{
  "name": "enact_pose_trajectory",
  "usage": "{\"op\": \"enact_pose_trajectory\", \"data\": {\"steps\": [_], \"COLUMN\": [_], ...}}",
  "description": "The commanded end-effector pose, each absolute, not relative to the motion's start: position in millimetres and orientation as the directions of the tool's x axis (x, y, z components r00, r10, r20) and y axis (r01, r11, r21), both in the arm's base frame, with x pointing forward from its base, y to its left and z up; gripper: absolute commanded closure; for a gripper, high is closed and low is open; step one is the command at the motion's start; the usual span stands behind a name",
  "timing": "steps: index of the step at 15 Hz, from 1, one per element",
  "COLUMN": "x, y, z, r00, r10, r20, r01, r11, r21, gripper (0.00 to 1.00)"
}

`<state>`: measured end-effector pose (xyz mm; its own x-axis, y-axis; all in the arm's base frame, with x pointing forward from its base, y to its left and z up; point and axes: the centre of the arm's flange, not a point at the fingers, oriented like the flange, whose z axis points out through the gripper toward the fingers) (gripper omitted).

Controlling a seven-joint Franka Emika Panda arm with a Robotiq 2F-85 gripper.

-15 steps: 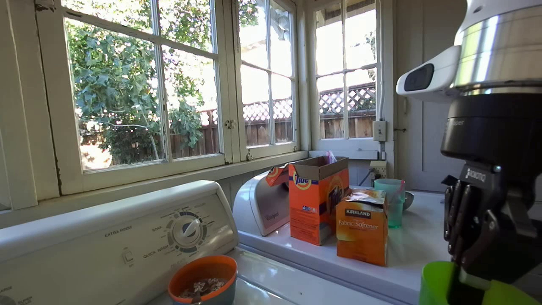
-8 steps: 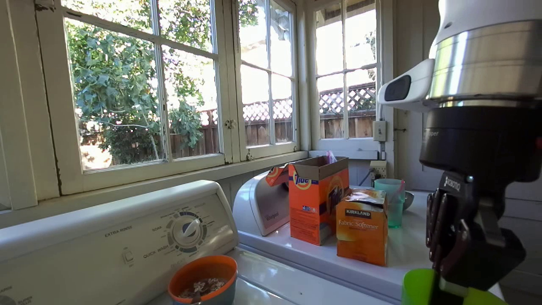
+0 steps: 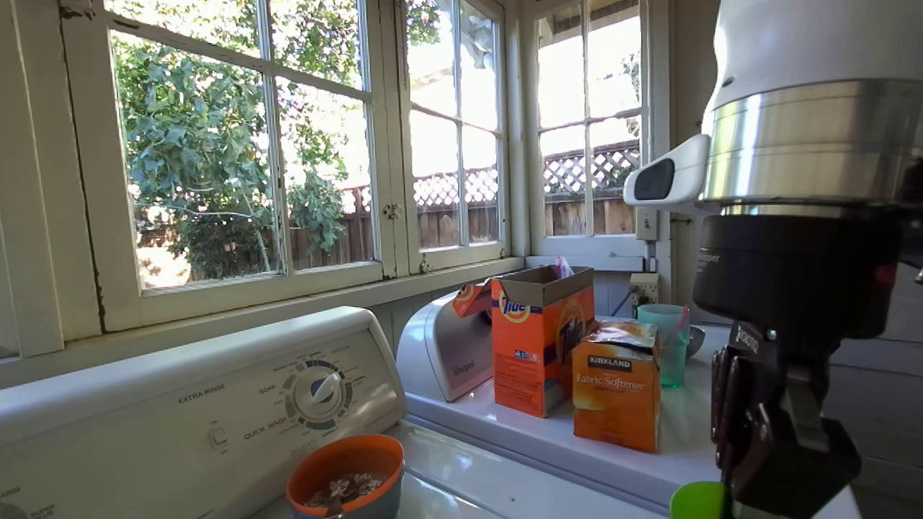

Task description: Move the green bowl to the left (Action not fully visible)

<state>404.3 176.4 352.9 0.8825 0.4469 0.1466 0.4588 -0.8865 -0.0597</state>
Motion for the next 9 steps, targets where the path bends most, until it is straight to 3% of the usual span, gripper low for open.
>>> {"op": "enact_pose_trajectory", "data": {"steps": [1, 8, 9], "x": [413.0, 415.4, 415.0], "y": [178.7, 180.1, 179.4], "z": [344.9, 337.3, 336.8], "r00": [0.882, 0.884, 0.885], "r10": [0.451, 0.454, 0.453], "r20": [0.141, 0.109, 0.108], "r01": [0.463, 0.463, 0.461], "r11": [-0.883, -0.884, -0.884], "r21": [-0.077, -0.071, -0.070], "gripper": [0.99, 0.99, 0.95]}}
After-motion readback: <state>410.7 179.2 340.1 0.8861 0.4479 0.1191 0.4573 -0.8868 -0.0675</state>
